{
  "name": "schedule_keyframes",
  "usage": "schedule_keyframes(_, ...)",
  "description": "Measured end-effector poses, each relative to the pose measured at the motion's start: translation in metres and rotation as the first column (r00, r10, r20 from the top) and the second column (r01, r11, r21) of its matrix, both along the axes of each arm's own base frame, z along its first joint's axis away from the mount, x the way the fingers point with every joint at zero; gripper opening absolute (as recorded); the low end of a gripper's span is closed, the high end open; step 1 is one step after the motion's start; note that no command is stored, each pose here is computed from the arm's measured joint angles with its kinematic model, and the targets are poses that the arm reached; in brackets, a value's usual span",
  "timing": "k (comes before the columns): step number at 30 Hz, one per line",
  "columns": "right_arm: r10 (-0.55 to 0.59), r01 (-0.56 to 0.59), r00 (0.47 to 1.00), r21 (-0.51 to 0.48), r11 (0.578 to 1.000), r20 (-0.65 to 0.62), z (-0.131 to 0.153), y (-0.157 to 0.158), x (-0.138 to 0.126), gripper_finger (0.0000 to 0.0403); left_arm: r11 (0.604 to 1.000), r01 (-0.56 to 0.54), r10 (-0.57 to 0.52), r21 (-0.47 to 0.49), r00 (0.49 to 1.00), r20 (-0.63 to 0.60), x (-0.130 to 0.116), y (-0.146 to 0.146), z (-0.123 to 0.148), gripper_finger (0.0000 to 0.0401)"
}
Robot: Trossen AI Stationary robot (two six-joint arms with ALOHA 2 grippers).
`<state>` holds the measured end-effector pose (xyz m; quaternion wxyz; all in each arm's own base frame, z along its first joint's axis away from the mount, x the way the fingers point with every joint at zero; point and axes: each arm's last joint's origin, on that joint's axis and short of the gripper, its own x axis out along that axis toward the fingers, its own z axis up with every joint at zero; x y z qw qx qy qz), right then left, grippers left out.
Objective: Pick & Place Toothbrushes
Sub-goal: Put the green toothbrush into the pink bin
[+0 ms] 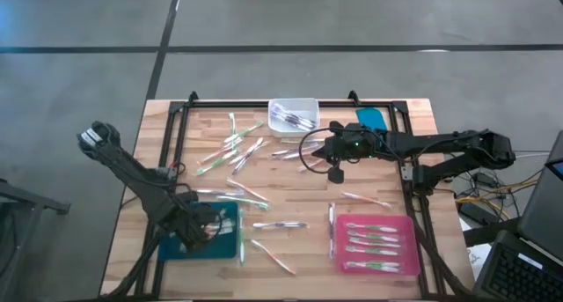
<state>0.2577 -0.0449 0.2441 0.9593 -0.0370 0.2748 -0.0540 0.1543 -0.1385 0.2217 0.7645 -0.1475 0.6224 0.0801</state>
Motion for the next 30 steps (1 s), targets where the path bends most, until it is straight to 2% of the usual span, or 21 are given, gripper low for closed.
schedule_keyframes(5, -0.002, 0.002, 1.000, 0.002, 1.000, 0.002, 0.000, 0.000, 0.000, 0.0008, 1.000, -0.010, 0.010, 0.000, 0.997, 0.075, 0.019, 0.010, 0.021, 0.0152)
schedule_keyframes(15, 0.000, 0.000, 1.000, -0.001, 1.000, 0.000, 0.001, 0.000, -0.001, 0.0008, 0.983, -0.102, 0.053, 0.154, 0.955, 0.293, 0.055, 0.046, 0.057, 0.0146)
schedule_keyframes(21, -0.010, 0.015, 0.990, 0.040, 0.999, -0.141, -0.002, 0.004, -0.020, 0.0008, 0.965, -0.229, 0.170, 0.125, 0.917, 0.362, 0.072, 0.073, 0.066, 0.0140)
schedule_keyframes(25, -0.043, 0.053, 0.993, 0.086, 0.995, -0.114, 0.006, 0.005, -0.028, 0.0008, 0.963, -0.208, 0.128, 0.169, 0.912, 0.389, 0.080, 0.085, 0.065, 0.0137)
schedule_keyframes(30, -0.034, 0.040, 0.996, 0.087, 0.995, -0.078, 0.012, 0.009, -0.030, 0.0008, 0.959, -0.188, 0.075, 0.213, 0.892, 0.447, 0.093, 0.095, 0.066, 0.0136)
